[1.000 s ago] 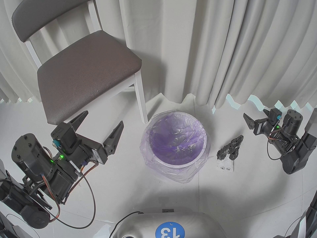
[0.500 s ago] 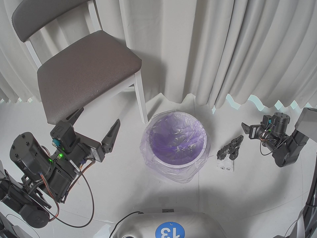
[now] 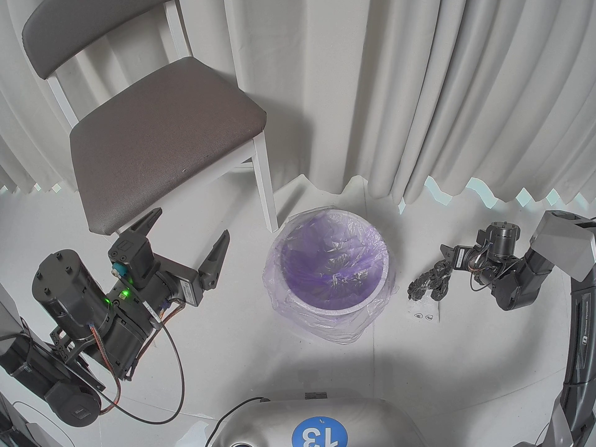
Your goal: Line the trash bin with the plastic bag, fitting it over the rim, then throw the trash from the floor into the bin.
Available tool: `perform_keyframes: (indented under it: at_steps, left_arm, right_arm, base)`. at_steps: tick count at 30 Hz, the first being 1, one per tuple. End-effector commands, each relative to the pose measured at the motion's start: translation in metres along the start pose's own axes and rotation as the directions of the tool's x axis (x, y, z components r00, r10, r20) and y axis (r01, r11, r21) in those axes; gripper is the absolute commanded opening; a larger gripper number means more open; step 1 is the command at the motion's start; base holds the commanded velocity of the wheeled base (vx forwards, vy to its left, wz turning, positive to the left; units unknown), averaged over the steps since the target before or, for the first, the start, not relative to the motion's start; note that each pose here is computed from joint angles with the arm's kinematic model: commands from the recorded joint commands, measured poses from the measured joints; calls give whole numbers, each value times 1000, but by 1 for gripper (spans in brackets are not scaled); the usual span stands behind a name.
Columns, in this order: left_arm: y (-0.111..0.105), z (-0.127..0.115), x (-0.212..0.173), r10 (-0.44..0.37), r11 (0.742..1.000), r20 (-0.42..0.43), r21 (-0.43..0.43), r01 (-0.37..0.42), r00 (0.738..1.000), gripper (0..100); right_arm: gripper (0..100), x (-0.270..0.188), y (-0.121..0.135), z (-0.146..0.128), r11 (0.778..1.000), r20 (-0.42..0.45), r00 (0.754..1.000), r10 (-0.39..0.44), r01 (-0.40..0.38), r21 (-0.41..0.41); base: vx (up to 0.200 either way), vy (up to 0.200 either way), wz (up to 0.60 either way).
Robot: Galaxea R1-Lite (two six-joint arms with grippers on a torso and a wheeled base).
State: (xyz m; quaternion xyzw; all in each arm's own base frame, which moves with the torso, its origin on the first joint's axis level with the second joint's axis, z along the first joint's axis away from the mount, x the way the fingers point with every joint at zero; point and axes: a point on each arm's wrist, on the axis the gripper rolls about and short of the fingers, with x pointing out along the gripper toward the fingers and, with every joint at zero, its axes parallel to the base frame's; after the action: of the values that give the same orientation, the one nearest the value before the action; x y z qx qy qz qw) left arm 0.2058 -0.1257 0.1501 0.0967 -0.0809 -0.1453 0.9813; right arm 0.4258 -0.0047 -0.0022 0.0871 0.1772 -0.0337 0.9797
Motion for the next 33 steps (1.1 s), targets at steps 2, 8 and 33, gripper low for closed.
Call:
perform_keyframes:
  at_steps: [2,8,33]
  left_arm:
    - [-1,-1,1,0,1000,2,3,0,1000,100]
    - [-2,-2,0,-2,1000,1,3,2,1000,100]
    - [-2,-4,0,-5,1000,-9,8,5,1000,100]
  right_arm:
    - [100,15,-2,-16,1000,-34,999,-4,5,19]
    - [100,18,-2,-23,998,-66,998,0,3,58]
    - [100,51,4,-51,977,-106,994,36,-13,215]
  base:
    - [0,0,0]
    - [0,0,0]
    - [0,0,0]
